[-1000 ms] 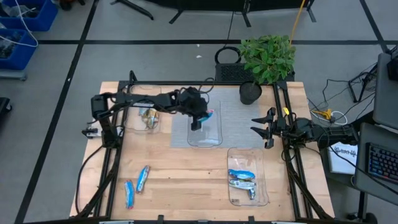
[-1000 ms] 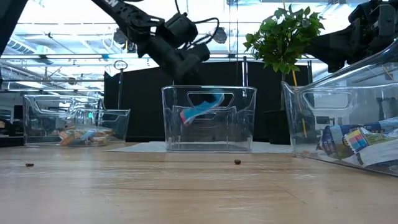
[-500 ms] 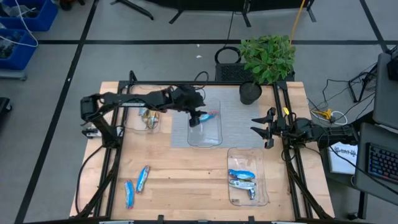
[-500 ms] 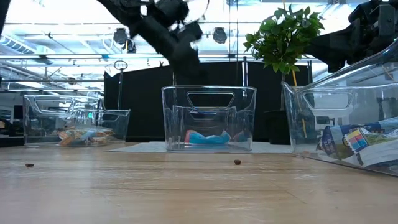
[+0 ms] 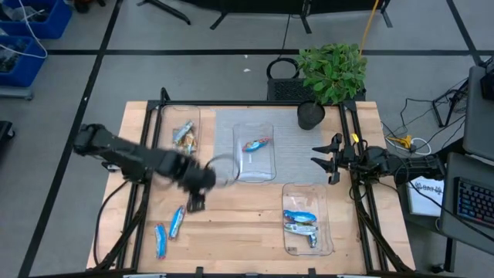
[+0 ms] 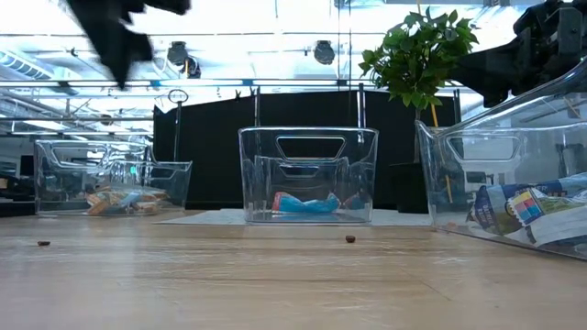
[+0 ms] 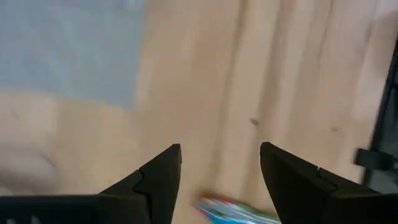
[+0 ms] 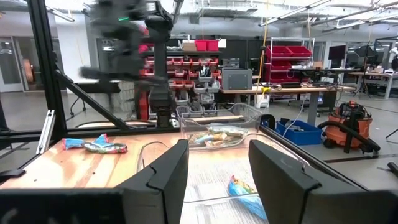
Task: Pick and place Granola Bars by type
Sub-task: Put the red granola bar into the top right transparent bin
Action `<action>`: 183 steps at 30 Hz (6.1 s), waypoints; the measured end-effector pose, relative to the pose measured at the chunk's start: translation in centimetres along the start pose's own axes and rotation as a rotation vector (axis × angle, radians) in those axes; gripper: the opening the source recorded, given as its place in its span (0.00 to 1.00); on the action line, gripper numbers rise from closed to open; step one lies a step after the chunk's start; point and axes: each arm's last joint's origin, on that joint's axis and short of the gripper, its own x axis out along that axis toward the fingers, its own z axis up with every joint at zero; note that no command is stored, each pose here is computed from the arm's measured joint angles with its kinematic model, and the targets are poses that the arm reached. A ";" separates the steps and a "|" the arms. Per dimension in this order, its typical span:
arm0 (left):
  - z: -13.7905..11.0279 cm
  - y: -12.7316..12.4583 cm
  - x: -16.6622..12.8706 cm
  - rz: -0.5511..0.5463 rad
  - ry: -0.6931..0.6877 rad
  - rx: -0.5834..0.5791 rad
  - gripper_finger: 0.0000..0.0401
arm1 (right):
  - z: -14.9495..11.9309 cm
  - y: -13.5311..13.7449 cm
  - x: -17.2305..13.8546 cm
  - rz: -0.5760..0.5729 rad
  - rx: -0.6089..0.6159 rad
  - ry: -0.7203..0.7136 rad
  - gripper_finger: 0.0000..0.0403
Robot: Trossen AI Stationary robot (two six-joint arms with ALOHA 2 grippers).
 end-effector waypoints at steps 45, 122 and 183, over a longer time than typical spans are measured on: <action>-11.8 -5.2 11.1 0.302 0.182 -1.021 0.33 | 0.0 0.0 0.0 0.000 0.000 0.000 0.40; 12.2 14.2 3.9 0.022 -0.493 -0.117 0.09 | 0.0 0.0 0.0 0.000 0.000 -0.002 0.40; -14.3 -10.9 9.8 0.295 0.335 -1.448 0.47 | 0.0 0.0 0.0 0.000 -0.001 0.002 0.40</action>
